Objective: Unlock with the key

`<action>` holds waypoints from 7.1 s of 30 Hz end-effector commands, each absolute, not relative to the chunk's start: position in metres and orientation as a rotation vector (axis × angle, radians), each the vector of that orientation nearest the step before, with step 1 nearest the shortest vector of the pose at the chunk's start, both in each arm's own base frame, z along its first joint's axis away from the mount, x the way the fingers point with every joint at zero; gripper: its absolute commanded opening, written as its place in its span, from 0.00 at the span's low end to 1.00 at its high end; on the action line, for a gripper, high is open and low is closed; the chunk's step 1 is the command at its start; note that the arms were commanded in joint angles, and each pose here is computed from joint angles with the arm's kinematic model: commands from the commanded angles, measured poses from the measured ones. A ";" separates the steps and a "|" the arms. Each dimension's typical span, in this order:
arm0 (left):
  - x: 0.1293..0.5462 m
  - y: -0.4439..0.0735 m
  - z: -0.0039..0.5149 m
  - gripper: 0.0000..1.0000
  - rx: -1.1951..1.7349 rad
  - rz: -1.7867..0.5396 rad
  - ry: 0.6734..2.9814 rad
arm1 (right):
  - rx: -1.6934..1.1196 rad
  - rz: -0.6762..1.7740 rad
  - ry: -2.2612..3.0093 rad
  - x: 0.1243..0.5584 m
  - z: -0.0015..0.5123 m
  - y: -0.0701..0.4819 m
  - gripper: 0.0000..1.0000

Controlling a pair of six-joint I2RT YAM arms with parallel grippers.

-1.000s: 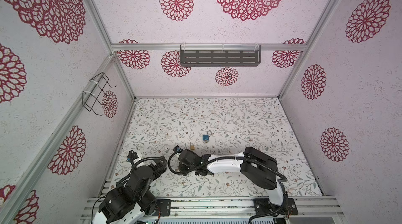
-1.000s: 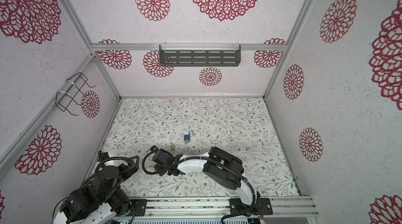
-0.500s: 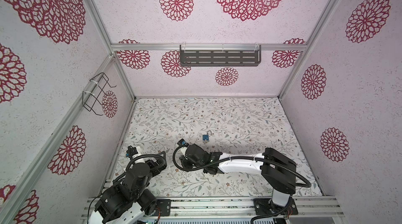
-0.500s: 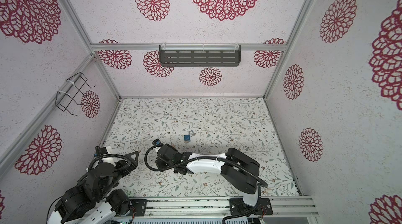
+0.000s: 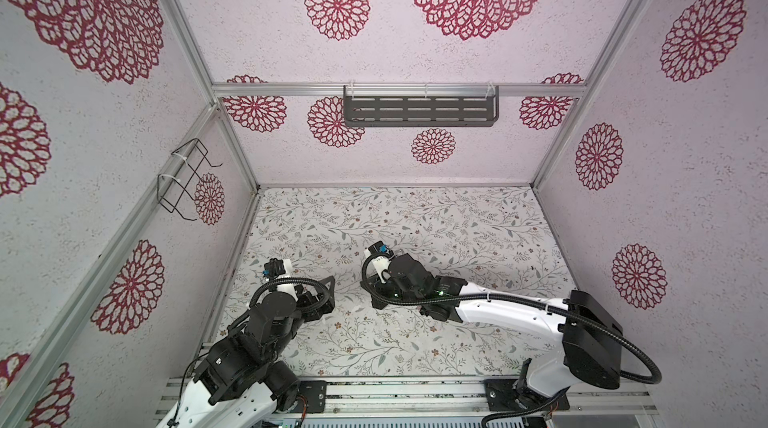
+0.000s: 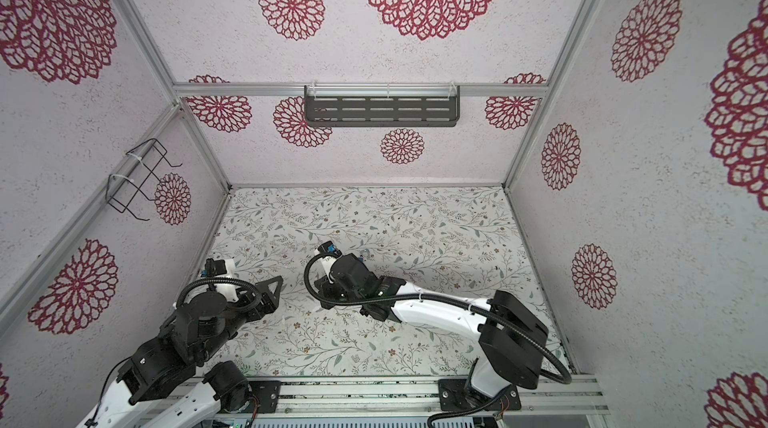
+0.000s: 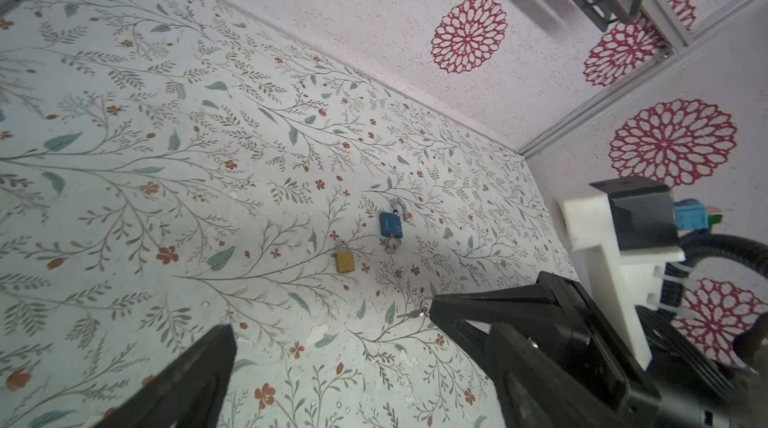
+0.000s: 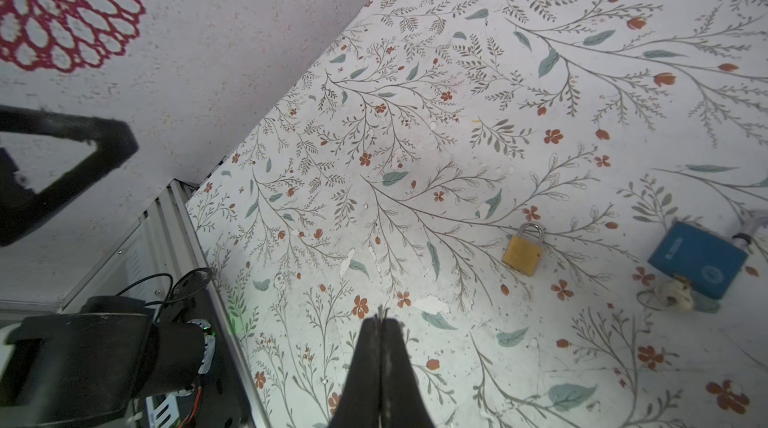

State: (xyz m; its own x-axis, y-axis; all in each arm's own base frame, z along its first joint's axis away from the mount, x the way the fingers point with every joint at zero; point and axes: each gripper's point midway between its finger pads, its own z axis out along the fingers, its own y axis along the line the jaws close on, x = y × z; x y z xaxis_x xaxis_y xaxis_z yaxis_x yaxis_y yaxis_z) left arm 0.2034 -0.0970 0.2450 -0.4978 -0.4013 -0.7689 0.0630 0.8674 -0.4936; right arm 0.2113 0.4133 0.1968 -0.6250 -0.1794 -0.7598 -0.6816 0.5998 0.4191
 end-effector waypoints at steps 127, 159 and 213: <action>0.213 -0.301 0.268 0.00 0.881 -1.054 1.494 | -0.897 1.247 1.813 0.202 0.293 0.321 0.06; 0.221 -0.234 0.320 0.59 0.033 -1.428 1.516 | -0.473 1.363 1.674 0.228 0.352 0.304 0.00; 0.246 -0.261 0.327 0.12 -0.477 -1.580 1.484 | -0.023 1.529 1.493 0.229 0.350 0.327 0.00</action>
State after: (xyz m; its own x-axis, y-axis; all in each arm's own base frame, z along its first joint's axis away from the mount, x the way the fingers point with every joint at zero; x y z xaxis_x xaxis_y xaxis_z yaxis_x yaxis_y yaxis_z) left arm 0.2475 -0.2592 0.3121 -0.5331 -0.7934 -0.2939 0.3124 0.1382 -0.9398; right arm 0.2319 0.3305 0.3328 -0.5561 0.5491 -0.6238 -0.5955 0.2603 0.7600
